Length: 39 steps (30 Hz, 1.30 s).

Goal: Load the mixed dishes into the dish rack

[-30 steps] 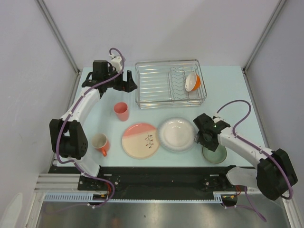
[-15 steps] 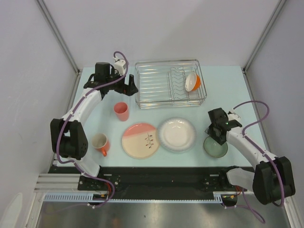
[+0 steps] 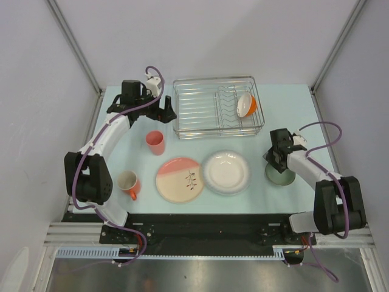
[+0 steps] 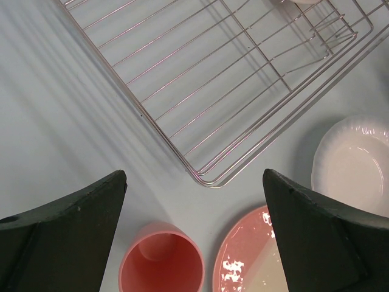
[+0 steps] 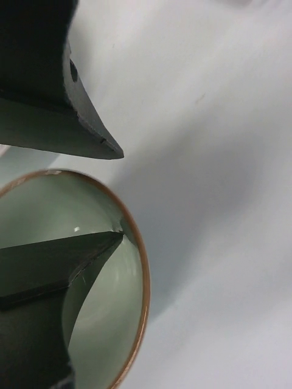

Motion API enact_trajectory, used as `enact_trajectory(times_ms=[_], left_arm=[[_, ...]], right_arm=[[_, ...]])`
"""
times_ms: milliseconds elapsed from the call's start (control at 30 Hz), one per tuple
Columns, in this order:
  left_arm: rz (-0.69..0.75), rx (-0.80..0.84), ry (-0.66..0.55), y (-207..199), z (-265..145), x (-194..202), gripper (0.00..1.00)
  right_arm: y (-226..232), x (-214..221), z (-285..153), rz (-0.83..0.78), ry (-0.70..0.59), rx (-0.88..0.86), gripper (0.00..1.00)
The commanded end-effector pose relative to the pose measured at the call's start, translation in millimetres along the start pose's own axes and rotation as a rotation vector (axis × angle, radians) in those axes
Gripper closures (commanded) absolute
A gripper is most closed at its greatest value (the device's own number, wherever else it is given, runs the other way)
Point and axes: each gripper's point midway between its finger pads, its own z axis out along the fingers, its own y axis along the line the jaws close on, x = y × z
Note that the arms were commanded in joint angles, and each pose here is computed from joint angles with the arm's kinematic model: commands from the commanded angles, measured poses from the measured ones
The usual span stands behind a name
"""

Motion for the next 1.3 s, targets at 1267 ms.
enact_trajectory(times_ms=[1267], left_arm=[[0.028,0.035,-0.041,-10.9,-7.3,-12.8,0.0]], right_arm=[[-54.8,-58.0,-59.9,0.109,-0.081,0.161,0.29]])
